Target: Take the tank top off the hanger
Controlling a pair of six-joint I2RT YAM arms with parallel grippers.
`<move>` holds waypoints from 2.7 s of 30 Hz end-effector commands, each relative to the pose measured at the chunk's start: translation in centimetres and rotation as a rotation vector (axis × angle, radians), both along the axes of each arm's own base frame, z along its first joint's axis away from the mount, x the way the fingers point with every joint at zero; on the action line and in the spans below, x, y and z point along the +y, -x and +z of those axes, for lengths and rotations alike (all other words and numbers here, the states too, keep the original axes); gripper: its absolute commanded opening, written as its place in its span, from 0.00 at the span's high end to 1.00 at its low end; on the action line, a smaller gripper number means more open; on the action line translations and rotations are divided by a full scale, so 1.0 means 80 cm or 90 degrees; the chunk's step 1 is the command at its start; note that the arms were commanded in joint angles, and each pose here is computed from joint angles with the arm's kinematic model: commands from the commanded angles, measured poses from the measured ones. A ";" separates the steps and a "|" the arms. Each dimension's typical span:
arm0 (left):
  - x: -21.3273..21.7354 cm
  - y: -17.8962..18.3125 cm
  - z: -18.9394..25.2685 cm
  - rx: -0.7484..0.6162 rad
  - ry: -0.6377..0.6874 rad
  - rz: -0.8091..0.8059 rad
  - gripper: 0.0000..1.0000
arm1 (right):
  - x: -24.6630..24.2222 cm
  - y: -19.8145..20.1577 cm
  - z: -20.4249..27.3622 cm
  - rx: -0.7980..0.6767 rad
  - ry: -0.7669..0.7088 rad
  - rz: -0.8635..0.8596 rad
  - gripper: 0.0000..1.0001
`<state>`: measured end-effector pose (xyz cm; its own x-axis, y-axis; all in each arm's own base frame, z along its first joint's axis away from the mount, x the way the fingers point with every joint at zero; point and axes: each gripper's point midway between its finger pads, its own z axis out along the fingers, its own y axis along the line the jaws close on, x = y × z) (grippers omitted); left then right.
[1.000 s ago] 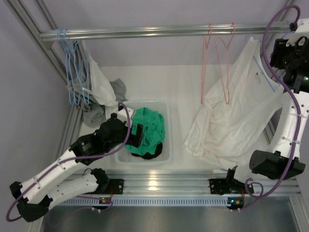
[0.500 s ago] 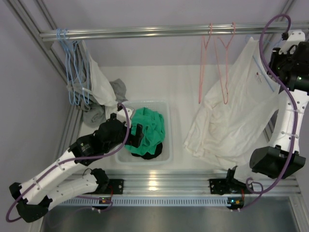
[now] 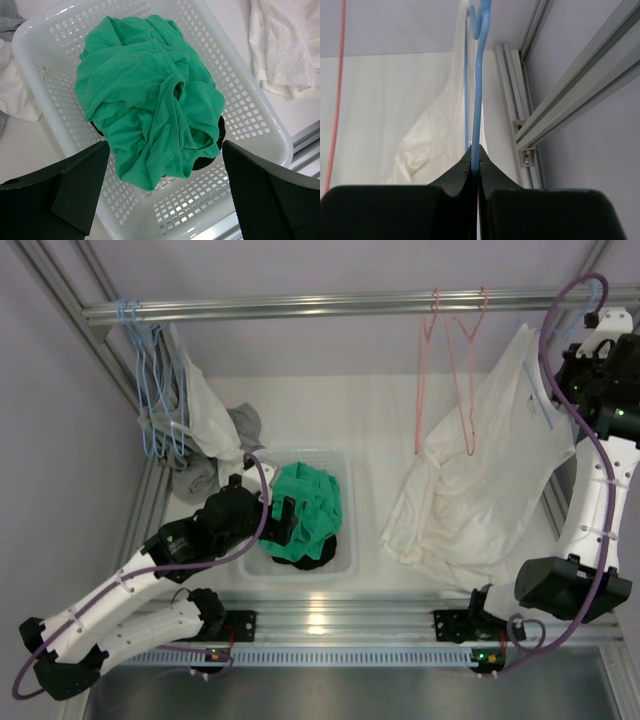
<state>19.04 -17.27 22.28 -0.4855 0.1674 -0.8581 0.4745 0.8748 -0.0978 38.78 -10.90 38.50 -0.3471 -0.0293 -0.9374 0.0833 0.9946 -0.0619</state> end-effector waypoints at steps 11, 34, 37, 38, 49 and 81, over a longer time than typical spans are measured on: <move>-0.007 -0.005 0.014 -0.027 0.028 -0.005 0.01 | 0.041 0.008 0.093 -0.240 0.011 0.077 1.00; -0.010 -0.011 0.006 -0.017 0.009 -0.001 0.01 | 0.058 0.112 0.101 -0.363 0.025 0.006 1.00; -0.010 -0.012 0.006 -0.016 0.007 0.000 0.01 | 0.046 0.093 0.102 -0.353 0.025 -0.008 1.00; -0.010 -0.012 0.006 -0.017 0.006 0.001 0.01 | 0.042 0.087 0.102 -0.347 0.043 -0.006 1.00; -0.004 -0.014 0.009 -0.025 0.004 0.014 0.01 | 0.030 0.069 0.154 -0.381 0.077 -0.013 1.00; 0.000 -0.023 0.000 -0.009 -0.007 0.028 0.01 | 0.040 0.061 0.155 -0.376 0.071 0.023 1.00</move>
